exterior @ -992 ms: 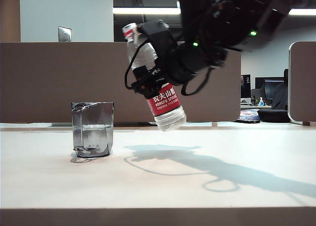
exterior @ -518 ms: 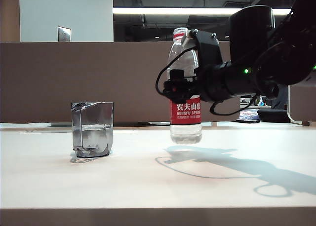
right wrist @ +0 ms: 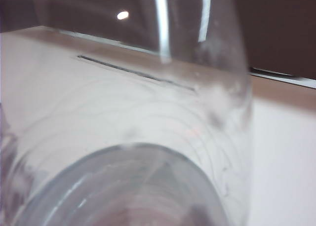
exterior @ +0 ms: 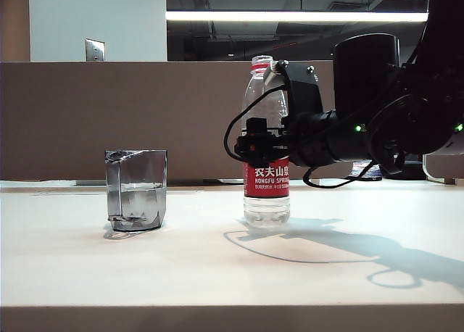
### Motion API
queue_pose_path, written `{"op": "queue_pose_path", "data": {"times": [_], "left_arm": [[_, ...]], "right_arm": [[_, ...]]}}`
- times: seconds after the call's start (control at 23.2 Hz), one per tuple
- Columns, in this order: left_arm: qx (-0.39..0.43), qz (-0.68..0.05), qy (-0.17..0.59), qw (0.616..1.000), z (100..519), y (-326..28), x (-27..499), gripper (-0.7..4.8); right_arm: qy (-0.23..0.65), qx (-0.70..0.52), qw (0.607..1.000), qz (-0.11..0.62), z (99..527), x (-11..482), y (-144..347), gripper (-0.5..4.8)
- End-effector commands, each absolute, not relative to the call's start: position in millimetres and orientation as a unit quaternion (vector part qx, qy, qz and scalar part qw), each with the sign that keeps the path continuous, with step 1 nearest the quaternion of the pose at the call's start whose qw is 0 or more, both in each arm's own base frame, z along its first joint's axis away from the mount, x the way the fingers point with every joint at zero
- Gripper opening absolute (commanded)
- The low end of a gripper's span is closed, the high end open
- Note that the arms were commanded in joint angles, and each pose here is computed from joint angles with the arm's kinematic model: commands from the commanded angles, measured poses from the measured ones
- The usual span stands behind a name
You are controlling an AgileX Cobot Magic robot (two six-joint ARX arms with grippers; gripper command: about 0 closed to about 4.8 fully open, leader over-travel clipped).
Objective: Pick up the mineral water bottle on the table and pour water into the mug until it's half full.
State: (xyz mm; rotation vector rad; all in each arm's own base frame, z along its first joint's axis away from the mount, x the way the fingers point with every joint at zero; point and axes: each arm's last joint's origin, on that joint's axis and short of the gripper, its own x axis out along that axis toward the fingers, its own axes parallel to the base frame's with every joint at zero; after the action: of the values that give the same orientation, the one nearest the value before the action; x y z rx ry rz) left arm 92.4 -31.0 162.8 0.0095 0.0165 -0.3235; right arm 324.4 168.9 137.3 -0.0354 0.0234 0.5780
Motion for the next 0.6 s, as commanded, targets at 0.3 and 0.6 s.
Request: {"op": "queue_pose_path", "data": {"times": [0.3,0.6], "left_arm": [[0.004,-0.163,0.003,0.987,164,-31,92,-0.05],[0.004,-0.163,0.003,0.987,164,-31,92,-0.05]], "right_arm": [[-0.011,-0.011,0.957,0.291,142,322,169,4.6],[-0.04,-0.005,0.958,0.286,143,293,154,4.79]]}}
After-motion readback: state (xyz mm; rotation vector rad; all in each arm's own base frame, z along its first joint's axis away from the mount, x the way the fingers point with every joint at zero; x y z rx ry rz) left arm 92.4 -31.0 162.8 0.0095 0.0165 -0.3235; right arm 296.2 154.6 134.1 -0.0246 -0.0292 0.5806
